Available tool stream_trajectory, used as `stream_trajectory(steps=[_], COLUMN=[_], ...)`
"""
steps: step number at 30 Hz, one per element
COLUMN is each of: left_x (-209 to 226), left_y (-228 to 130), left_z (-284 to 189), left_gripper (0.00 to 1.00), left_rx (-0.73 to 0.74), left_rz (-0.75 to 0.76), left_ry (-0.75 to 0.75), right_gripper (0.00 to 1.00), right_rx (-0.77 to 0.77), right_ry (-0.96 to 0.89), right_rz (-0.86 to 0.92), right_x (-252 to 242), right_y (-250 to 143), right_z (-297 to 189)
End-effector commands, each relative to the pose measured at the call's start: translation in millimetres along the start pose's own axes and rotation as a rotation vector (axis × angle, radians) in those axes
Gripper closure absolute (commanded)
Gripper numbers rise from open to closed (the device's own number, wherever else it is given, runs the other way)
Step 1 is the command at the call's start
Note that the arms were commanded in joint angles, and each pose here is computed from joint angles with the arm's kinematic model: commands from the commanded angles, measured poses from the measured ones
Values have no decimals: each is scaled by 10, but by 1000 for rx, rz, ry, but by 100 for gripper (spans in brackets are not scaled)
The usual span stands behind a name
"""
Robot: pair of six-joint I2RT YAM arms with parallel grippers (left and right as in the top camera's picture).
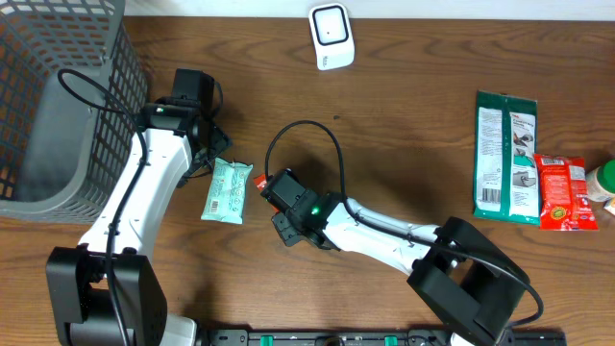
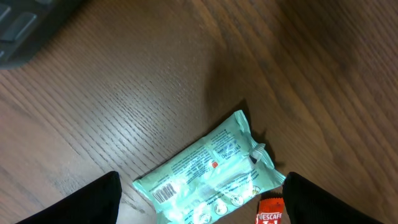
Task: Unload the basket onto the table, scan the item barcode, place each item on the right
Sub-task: 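Lift the Nescafe stick with the right gripper, then hold the Nescafe stick in front of the white scanner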
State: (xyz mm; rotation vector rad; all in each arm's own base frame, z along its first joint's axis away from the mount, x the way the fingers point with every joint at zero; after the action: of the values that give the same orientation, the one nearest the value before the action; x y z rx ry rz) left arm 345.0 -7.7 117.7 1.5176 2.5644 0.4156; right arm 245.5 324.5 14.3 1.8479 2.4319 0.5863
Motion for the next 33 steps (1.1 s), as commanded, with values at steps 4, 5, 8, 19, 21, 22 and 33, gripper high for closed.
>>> stream_trajectory(steps=[4, 5, 8, 19, 21, 22, 33], left_x=[102, 116, 117, 118, 123, 123, 122], left_y=[100, 109, 109, 106, 100, 100, 100], left_z=[-10, -11, -12, -12, -12, -12, -12], left_gripper=[17, 17, 17, 17, 17, 17, 16], left_rx=[-49, -54, -55, -54, -51, -51, -51], left_rz=[5, 5, 6, 6, 7, 7, 6], left_ry=[66, 74, 75, 75, 77, 77, 77], right_gripper=[73, 74, 77, 99, 99, 99, 99], right_rx=[7, 11, 19, 26, 22, 7, -119], right_ry=[-24, -27, -33, -27, -21, -12, 105], right_rz=[5, 5, 5, 4, -46, -79, 79], right_x=[-22, -30, -44, -34, -19, 3, -199], right_y=[-41, -52, -73, -85, -63, -27, 1016], right_z=[58, 74, 104, 107, 42, -14, -1776])
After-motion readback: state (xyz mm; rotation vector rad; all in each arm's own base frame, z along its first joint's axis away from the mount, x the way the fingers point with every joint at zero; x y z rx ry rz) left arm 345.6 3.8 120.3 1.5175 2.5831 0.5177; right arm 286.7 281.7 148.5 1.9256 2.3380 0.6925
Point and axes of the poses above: each gripper's point midway between its finger pads, its own z axis out along the fingers, its own x axis along the line the jaws close on, y = z × x, the point moved 1 cm from there along -z, back along the fingers, and after that the axes turned 15 degrees about z, right-handed, at the moved point
